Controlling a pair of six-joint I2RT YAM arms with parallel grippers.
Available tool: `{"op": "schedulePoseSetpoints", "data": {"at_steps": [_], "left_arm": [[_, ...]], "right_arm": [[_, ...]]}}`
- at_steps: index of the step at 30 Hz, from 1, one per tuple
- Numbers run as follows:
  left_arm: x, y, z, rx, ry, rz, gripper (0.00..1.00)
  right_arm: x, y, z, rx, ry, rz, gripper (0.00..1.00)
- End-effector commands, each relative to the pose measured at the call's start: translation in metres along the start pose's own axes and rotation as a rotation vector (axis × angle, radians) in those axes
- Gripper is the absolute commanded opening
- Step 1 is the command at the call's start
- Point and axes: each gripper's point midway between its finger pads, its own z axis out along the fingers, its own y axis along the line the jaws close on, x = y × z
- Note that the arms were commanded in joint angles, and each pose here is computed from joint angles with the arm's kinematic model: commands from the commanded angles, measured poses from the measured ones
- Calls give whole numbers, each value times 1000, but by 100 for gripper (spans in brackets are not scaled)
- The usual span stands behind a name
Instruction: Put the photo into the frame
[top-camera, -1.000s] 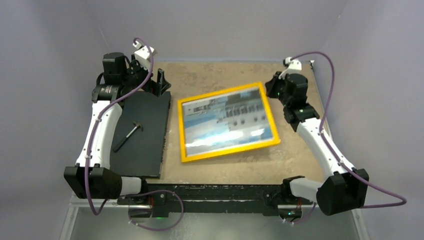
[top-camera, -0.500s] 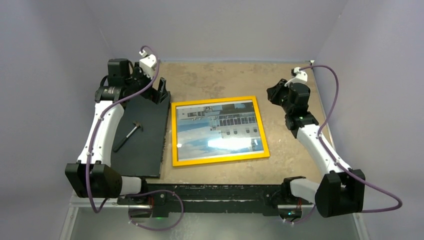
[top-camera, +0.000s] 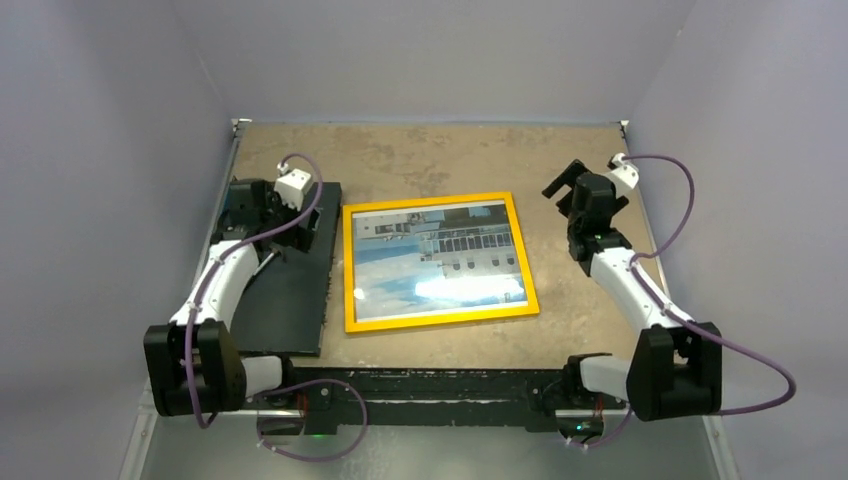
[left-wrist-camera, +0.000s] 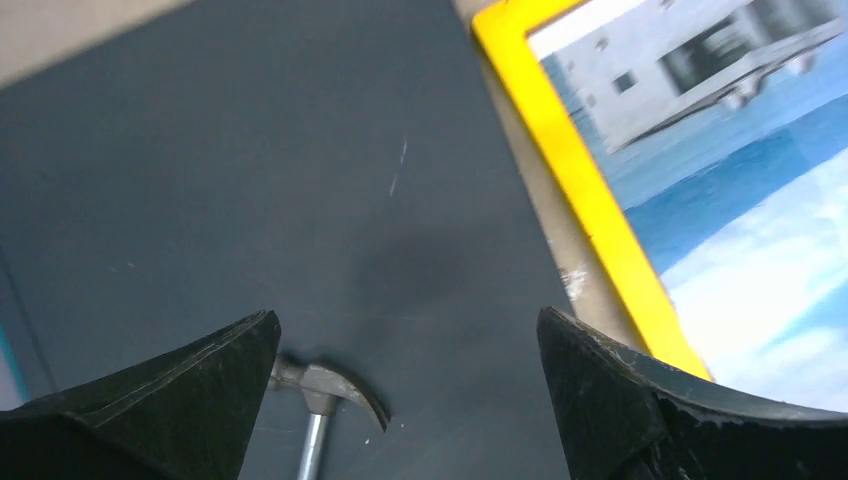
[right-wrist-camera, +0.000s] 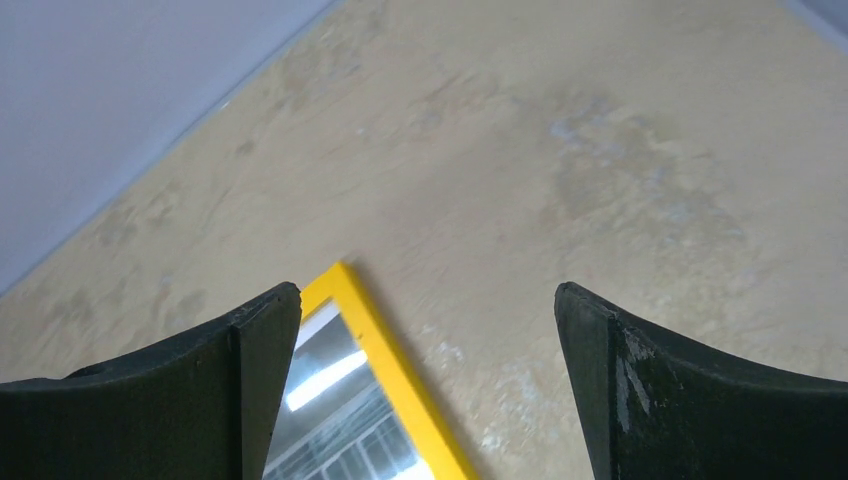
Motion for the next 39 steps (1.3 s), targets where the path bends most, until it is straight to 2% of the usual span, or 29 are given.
{"op": "schedulePoseSetpoints", "data": {"at_steps": [1,4,7,9,13,18,21,23,26,28,31,33,34,36,38,39], "left_arm": [[5,26,26,-133,-74,-8,100],[11,25,45,-111,-104,-39,100],[6,29,58,-128,-203,-46,100],[-2,29,63,-135,-295,-53,100],[2,27,79,-122,-355,-114,100],[12,26,86,-142,-418,-162,100],[14,25,86,-146,-441,-185,100],[7,21,84,-130,-502,-225,100],[9,16,93,-126,-511,-199,100],[12,17,91,-141,-501,-200,100],[10,10,71,-151,-599,-166,100],[18,4,63,-173,-641,-144,100],[16,0,56,-167,-703,-143,100],[29,0,64,-168,-612,-147,99],[18,9,71,-194,-627,-182,99],[20,10,72,-200,-615,-183,99]], "right_arm": [[-19,-42,12,225,-166,38,99],[-6,-63,21,264,-218,-40,99],[15,-82,31,342,-181,-87,99],[16,-92,29,359,-226,-86,99],[9,-90,20,261,-357,-39,99],[10,-88,34,262,-355,-128,99],[-3,-90,27,265,-436,-95,99],[-3,-90,22,243,-455,-96,99],[-4,-91,22,229,-486,-119,99],[-4,-88,20,204,-489,-138,99],[-5,-85,15,167,-510,-151,99],[-5,-74,13,95,-515,-193,99],[-4,-66,12,46,-517,-238,99],[0,-50,13,-45,-515,-307,99],[14,-38,16,-137,-493,-368,99],[7,-41,13,-117,-546,-369,99]]}}
